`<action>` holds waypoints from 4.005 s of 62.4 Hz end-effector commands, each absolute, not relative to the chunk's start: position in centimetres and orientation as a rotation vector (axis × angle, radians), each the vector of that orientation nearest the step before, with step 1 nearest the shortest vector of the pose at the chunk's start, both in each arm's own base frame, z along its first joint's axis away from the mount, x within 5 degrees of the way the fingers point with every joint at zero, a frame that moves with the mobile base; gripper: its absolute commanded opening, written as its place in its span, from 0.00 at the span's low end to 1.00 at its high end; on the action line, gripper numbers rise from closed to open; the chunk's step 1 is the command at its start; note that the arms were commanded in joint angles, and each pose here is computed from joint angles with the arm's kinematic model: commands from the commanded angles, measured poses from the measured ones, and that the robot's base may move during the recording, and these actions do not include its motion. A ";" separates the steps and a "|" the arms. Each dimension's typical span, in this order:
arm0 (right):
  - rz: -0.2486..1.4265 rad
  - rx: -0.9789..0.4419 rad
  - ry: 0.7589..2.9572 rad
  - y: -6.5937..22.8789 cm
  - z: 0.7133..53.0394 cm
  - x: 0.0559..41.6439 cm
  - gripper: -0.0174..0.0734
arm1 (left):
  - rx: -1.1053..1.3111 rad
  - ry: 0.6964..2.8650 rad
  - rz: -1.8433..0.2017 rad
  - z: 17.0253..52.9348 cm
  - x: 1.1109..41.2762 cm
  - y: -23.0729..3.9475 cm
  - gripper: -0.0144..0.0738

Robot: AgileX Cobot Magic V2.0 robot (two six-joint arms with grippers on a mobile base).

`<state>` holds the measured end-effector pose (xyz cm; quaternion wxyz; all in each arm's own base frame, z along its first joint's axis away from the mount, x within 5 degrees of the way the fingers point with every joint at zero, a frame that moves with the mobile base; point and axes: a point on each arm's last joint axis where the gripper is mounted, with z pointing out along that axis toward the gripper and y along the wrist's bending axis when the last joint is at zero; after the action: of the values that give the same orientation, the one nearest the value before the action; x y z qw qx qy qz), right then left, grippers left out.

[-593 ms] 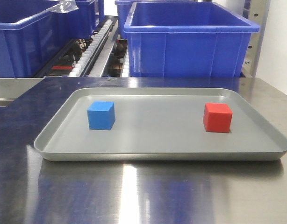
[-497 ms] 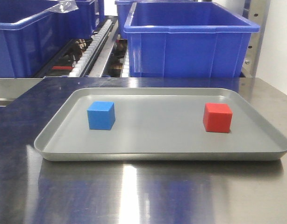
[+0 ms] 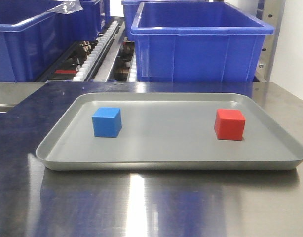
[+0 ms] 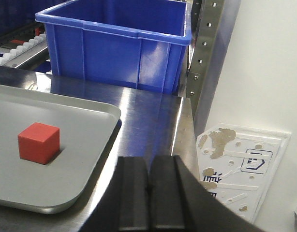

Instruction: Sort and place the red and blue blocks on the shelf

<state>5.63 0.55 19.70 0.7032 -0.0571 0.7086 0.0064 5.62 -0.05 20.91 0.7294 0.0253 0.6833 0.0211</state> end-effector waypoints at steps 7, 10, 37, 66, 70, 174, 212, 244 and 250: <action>-0.010 -0.115 1.466 0.4 20.6 5.5 0.25 | 0.054 1.435 0.042 20.6 5.6 -0.1 0.26; -0.012 -0.112 1.447 0.4 20.8 5.5 0.25 | 0.054 1.435 0.042 20.6 5.6 -0.1 0.26; -0.024 -0.089 1.320 0.2 22.0 5.3 0.25 | 0.054 1.435 0.042 20.6 5.6 -0.1 0.26; 0.115 0.073 1.217 -0.2 22.9 5.0 0.25 | -0.170 1.276 -0.142 22.0 5.3 0.5 0.26; 0.155 0.130 1.140 -0.5 23.5 4.7 0.25 | -0.195 1.199 -0.175 23.2 4.9 0.6 0.26; 0.518 -0.081 2.479 6.3 37.8 26.9 0.77 | 0.565 2.388 -0.549 35.4 29.7 -15.0 0.77; 0.530 -0.113 2.597 8.8 32.8 31.0 0.77 | 0.568 2.521 -0.432 31.7 31.8 -17.2 0.79; 0.538 -0.122 2.666 9.5 30.8 31.9 0.77 | 0.565 2.594 -0.527 30.0 31.2 -19.9 0.79; 0.538 -0.121 2.677 9.5 30.6 32.0 0.77 | 0.586 2.579 -0.536 30.0 30.9 -20.7 0.79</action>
<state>32.00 9.38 28.39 0.1600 -0.0444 0.9704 0.1756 31.37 -19.82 27.19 0.1692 0.2149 0.9478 -0.1641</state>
